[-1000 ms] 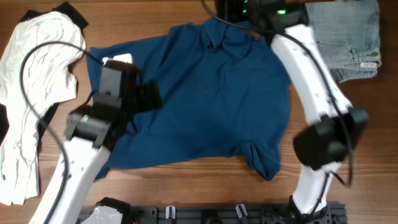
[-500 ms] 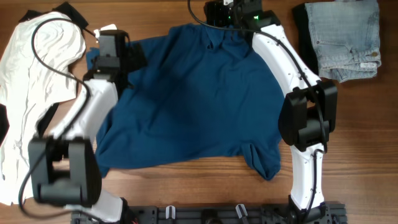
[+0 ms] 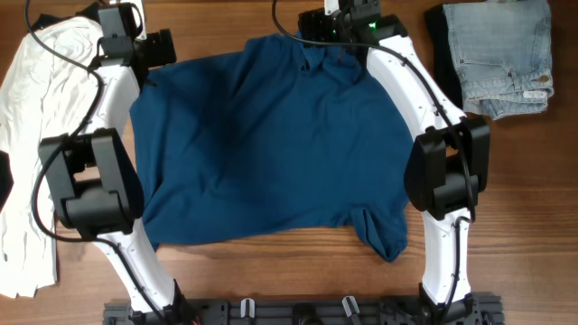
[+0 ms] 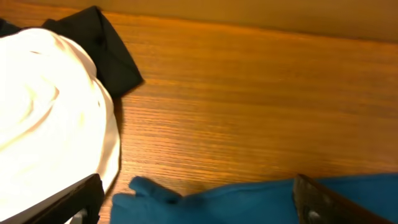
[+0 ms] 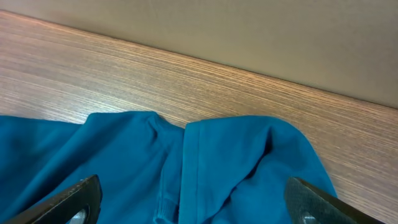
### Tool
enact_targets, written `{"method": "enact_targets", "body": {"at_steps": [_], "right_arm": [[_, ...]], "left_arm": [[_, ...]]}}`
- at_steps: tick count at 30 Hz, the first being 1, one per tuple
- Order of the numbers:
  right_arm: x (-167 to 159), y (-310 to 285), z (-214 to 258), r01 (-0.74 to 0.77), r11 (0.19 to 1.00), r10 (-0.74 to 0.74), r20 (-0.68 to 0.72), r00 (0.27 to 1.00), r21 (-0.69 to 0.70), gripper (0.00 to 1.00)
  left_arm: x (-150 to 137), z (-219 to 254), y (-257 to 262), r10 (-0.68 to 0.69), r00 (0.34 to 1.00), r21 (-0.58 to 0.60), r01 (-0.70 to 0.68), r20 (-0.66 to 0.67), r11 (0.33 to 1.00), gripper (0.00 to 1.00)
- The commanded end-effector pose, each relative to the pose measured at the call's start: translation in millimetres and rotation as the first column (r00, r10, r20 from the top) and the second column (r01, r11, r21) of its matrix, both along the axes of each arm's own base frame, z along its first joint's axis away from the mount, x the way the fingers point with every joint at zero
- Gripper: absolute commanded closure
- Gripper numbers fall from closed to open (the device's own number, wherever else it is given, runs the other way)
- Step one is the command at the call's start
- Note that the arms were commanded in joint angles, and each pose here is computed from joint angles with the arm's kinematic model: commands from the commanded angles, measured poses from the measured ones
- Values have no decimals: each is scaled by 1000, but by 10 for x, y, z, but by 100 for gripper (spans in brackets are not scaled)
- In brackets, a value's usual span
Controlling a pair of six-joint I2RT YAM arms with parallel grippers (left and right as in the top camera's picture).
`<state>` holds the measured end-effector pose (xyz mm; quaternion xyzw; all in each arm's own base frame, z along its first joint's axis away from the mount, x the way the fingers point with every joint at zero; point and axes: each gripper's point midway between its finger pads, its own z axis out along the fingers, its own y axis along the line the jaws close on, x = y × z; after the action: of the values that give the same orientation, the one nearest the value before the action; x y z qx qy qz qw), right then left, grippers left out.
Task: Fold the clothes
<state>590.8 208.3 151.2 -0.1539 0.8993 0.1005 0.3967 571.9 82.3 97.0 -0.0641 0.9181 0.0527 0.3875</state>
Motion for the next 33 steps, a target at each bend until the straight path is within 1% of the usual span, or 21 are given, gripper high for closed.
{"method": "enact_targets", "body": {"at_steps": [1, 6, 12, 15, 19, 21, 23, 25, 27, 29, 31, 33], "right_arm": [[32, -25, -122, -1, 1000, 1, -12, 1000, -20, 6], [30, -25, -124, -1, 1000, 1, -13, 1000, -20, 6], [30, -25, -125, -3, 1000, 3, -12, 1000, -22, 6], [31, -25, -123, -15, 999, 15, -6, 1000, -34, 6], [31, -24, -123, -18, 999, 18, -5, 1000, -36, 6], [35, -23, -118, -17, 999, 17, -3, 1000, -35, 6], [43, -29, -112, -16, 999, 16, 0, 1000, -35, 6], [43, -28, -111, -16, 999, 16, 1, 1000, -34, 6], [45, -32, -111, -15, 999, 15, 0, 1000, -34, 6], [44, -29, -111, -15, 999, 15, 0, 1000, -33, 6], [41, -34, -116, -15, 999, 15, -2, 1000, -34, 6], [39, -34, -118, -15, 999, 15, -3, 1000, -35, 6]], "left_arm": [[-48, -377, 188, -21, 997, 29, 24, -80, 999, 7], [-72, -509, 298, -7, 995, 17, 9, -97, 1000, 8], [-78, -804, 177, -51, 990, -42, 46, -131, 998, 10], [-82, -888, 155, -53, 988, -48, 47, -142, 998, 11], [-95, -942, 193, -21, 989, -67, 11, -147, 998, 13], [-82, -930, 213, -2, 991, -74, -8, -137, 997, 17], [-53, -908, 217, 11, 993, -83, -21, -121, 996, 25], [-35, -893, 219, 40, 993, -108, -52, -108, 993, 29], [-38, -909, 214, 71, 992, -136, -86, -108, 987, 30], [-48, -976, 198, 70, 990, -143, -87, -119, 986, 29], [-72, -1108, 190, 79, 987, -153, -100, -141, 983, 27], [-96, -1219, 190, 80, 984, -153, -104, -159, 983, 27]]}}
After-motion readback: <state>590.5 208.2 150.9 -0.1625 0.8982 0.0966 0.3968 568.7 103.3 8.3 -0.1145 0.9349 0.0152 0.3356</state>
